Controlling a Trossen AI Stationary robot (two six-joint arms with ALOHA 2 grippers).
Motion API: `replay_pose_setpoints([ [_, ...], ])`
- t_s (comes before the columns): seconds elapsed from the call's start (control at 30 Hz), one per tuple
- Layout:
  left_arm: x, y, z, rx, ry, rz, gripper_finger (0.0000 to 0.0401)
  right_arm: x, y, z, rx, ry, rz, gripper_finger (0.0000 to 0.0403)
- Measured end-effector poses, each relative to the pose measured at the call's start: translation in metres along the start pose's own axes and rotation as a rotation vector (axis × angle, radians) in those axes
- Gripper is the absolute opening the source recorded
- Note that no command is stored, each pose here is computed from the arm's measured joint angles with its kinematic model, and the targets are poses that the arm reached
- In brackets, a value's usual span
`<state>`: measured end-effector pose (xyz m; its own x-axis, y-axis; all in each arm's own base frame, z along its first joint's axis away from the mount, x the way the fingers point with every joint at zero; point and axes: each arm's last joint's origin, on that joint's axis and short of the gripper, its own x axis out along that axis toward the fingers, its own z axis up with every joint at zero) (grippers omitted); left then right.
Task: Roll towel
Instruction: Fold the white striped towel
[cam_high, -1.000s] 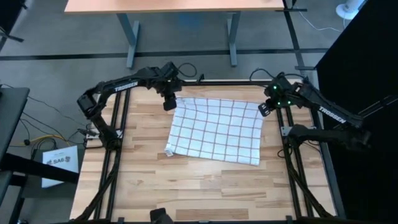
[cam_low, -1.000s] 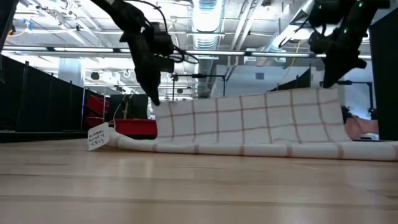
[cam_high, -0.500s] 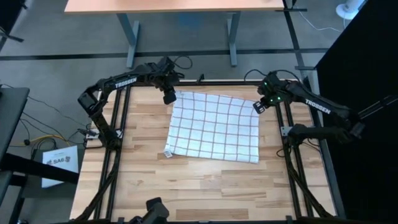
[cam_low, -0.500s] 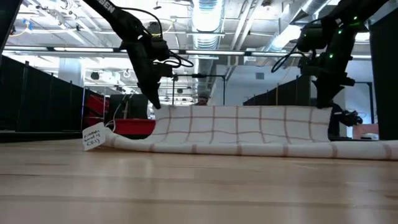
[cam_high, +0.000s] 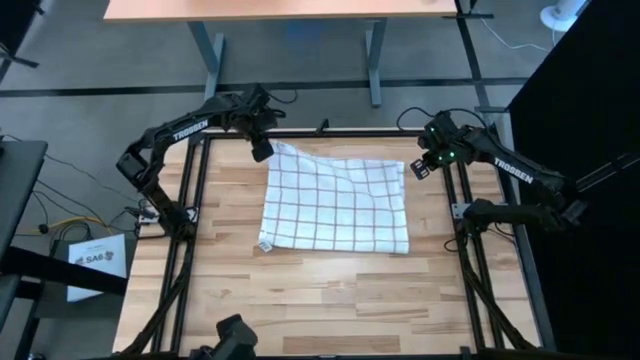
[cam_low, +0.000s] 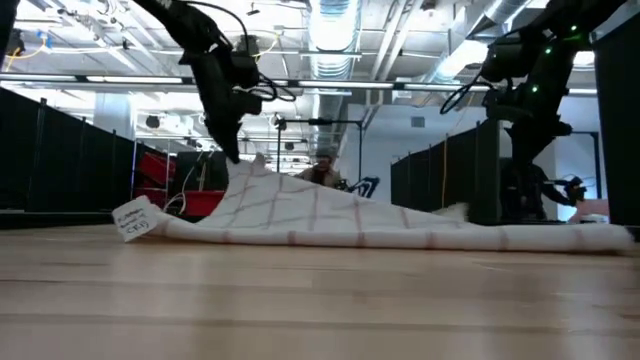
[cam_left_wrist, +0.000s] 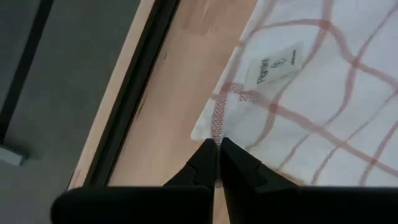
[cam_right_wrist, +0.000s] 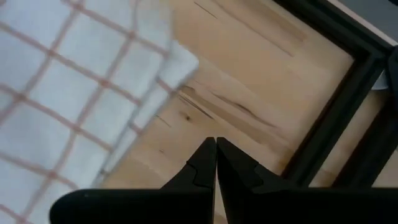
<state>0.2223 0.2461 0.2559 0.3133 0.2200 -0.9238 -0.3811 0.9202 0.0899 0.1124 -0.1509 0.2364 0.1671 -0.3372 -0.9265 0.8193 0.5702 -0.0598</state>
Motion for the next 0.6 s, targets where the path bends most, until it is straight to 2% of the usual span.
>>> replay_pose_setpoints([
  [0.3,0.028,0.005,0.001,-0.011,0.048,-0.031,0.0007,0.006,-0.004,0.004,0.004,0.001,-0.007,0.0000],
  [0.4,0.032,0.004,0.000,-0.015,0.070,-0.040,0.0034,0.006,-0.004,0.005,-0.020,-0.008,0.008,0.0000],
  [0.6,0.022,0.001,-0.005,-0.060,0.156,-0.083,0.0087,0.012,0.001,0.021,-0.038,-0.127,0.157,0.0000],
])
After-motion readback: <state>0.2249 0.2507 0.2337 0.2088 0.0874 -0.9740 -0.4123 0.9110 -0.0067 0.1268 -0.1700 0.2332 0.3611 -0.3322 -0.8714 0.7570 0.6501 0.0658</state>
